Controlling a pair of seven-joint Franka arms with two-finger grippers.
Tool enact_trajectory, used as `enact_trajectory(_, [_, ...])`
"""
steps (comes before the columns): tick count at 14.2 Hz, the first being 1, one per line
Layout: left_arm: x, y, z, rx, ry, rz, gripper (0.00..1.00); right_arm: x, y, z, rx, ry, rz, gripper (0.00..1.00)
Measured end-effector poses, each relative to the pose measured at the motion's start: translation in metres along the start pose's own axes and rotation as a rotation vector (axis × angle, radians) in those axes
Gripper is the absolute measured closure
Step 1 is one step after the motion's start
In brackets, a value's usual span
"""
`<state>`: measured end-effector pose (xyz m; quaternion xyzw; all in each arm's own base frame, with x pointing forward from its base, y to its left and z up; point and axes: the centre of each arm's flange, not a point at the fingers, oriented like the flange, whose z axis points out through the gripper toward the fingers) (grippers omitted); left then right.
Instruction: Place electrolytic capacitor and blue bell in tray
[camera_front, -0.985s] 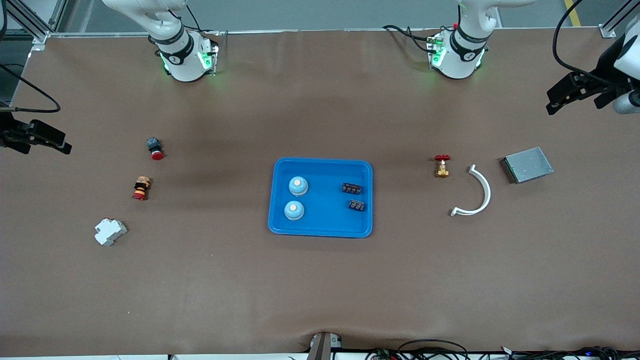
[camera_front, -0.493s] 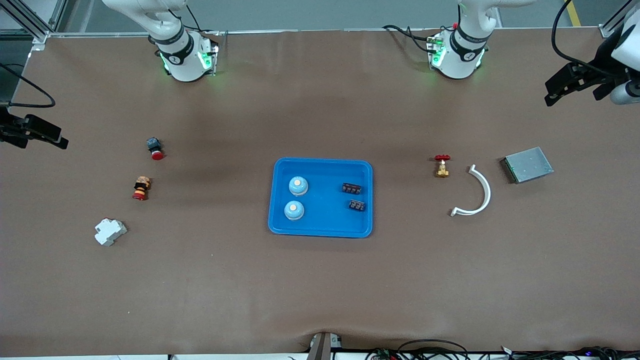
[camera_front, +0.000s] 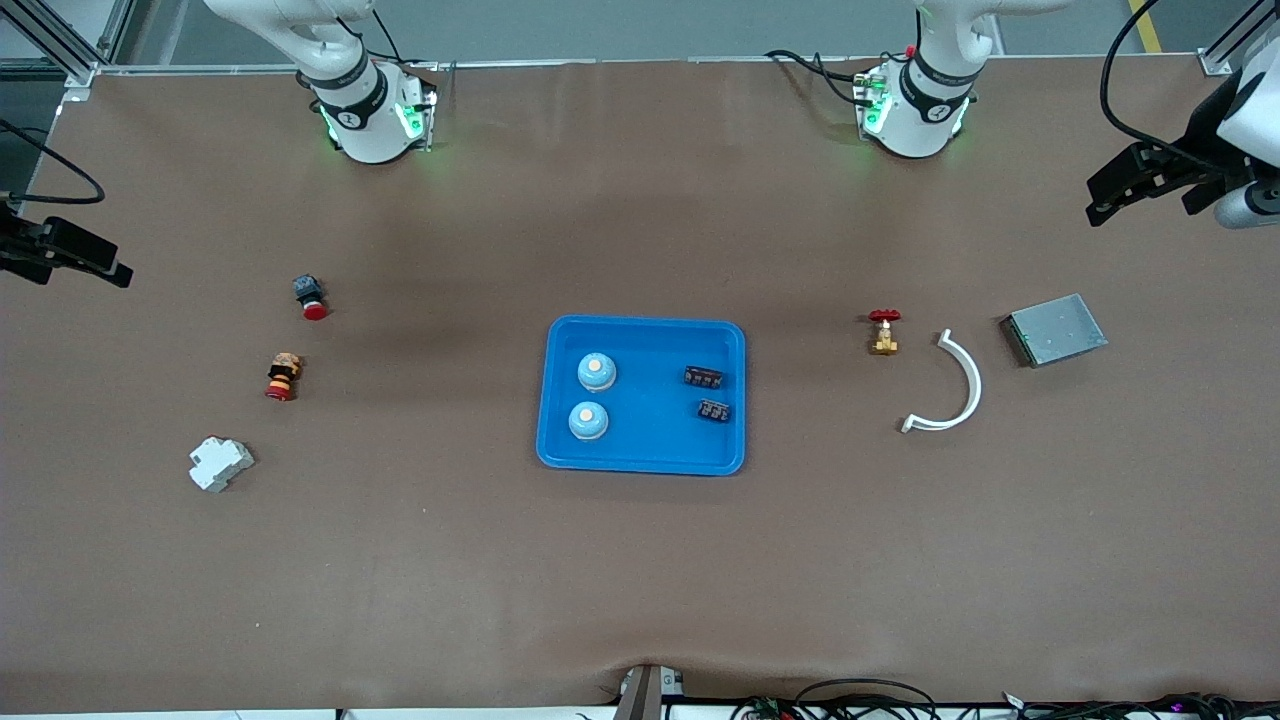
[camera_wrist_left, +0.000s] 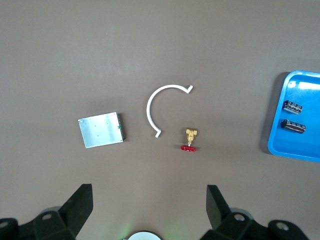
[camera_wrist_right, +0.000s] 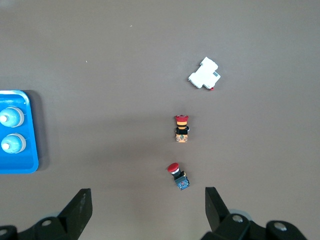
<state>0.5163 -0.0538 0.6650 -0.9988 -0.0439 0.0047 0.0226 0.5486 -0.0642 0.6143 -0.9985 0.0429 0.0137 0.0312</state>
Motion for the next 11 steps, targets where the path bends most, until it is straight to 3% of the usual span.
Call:
enact_trajectory(4, [-0.0009,0.002,-0.0028,-0.04,-0.003,0.033,0.0,-0.0006,0.0049,-0.0008,-0.009,0.001,0.01,0.0])
enact_trajectory(11, [-0.0029,-0.0025,-0.0023,-0.042,-0.004,0.036,0.0,-0.0025,0.0025,-0.0073,-0.043,0.021,-0.001,0.0])
